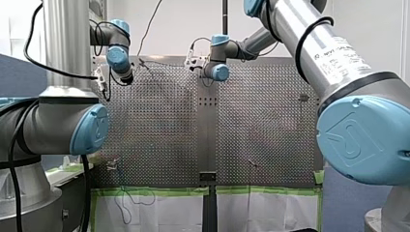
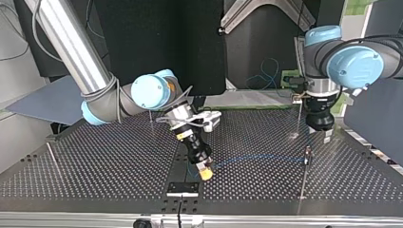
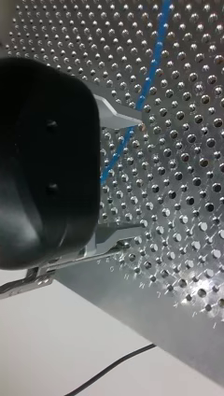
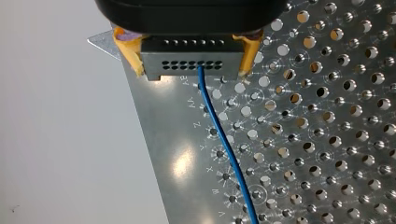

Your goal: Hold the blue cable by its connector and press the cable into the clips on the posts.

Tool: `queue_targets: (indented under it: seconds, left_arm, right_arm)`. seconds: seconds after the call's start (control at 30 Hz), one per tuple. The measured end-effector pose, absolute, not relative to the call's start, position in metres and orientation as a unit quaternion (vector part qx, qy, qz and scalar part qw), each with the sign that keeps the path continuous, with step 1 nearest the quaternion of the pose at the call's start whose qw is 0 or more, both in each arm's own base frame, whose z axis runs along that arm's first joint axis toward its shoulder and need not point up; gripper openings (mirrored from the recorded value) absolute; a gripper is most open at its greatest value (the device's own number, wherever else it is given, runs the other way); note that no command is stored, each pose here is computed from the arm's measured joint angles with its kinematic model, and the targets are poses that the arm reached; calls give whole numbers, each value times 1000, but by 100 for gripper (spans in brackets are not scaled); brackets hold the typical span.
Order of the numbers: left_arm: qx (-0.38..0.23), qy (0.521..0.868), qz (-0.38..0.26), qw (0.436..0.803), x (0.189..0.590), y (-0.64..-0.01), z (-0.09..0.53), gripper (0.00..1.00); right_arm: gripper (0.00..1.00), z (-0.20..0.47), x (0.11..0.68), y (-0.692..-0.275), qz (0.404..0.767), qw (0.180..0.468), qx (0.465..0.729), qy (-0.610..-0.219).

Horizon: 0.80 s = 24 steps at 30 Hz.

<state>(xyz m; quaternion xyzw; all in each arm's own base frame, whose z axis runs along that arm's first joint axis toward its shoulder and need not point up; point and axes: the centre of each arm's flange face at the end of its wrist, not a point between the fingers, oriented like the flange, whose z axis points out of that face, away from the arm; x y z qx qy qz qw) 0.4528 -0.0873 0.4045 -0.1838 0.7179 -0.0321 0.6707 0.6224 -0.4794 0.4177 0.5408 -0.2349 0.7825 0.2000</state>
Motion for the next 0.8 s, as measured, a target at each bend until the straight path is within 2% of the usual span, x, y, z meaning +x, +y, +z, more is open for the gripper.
queue_targets:
  seconds: [0.4, 0.8]
  left_arm:
    - [-133, 697, -44, 703, 423, -100, 456, 100]
    - [-103, 707, -5, 700, 393, -107, 477, 100]
  right_arm:
    - [0, 418, 623, -479, 782, 199, 542, -235]
    - [0, 417, 623, -478, 782, 198, 542, -235]
